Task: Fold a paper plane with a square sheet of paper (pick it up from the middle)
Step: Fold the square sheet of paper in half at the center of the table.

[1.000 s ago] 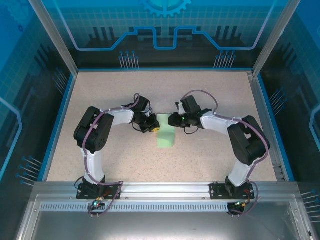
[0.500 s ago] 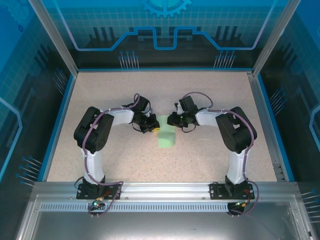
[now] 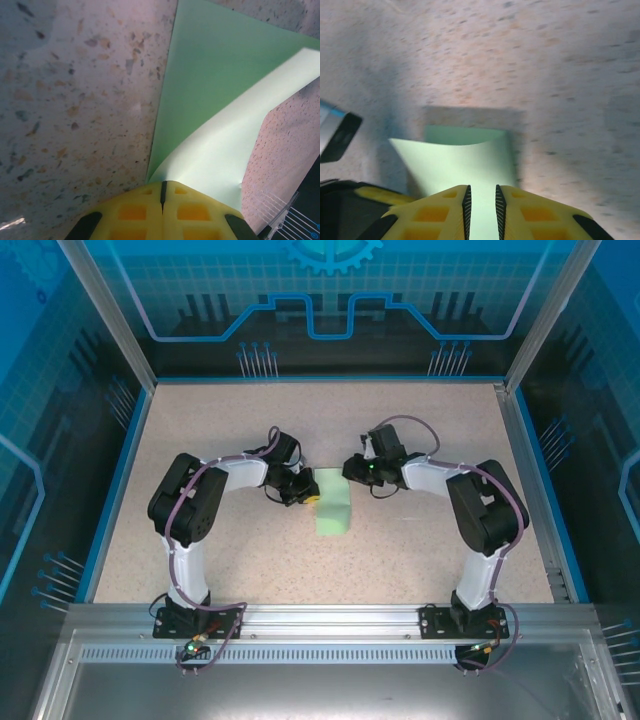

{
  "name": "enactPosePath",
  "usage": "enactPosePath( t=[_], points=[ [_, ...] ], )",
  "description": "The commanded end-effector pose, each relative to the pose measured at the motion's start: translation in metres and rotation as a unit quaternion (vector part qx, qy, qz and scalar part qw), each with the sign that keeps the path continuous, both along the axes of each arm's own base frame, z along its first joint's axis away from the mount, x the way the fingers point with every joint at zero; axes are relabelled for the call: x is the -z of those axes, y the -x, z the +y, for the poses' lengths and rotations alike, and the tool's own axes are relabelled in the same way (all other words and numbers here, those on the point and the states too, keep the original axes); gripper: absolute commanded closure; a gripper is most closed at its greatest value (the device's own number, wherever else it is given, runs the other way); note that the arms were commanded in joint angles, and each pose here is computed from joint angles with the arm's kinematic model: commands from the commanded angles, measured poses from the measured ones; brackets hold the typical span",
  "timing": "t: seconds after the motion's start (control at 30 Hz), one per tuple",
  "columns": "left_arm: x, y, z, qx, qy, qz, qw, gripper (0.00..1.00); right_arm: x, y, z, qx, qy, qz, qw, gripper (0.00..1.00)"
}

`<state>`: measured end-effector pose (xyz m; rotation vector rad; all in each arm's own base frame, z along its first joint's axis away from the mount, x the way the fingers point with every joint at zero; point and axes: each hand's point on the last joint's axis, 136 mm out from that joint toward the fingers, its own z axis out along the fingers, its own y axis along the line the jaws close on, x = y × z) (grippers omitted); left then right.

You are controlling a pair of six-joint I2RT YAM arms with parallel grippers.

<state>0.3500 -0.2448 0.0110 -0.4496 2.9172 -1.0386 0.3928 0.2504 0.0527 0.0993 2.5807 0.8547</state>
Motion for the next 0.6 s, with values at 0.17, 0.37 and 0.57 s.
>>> enactPosePath(
  t=[0.17, 0.37, 0.57],
  points=[
    [0.059, 0.056, 0.035, -0.002, -0.101, 0.116, 0.988, 0.95, 0.02, 0.002, 0.035, -0.04, -0.012, 0.03, 0.999, 0.77],
    [0.06, 0.057, 0.036, -0.001, -0.103, 0.117, 0.988, 0.96, 0.034, -0.014, 0.021, -0.021, -0.004, 0.037, 0.999, 0.77],
    [0.061, 0.06, 0.038, 0.001, -0.106, 0.119, 0.987, 0.96, 0.037, -0.034, -0.018, 0.018, 0.017, 0.037, 0.999, 0.78]
  ],
)
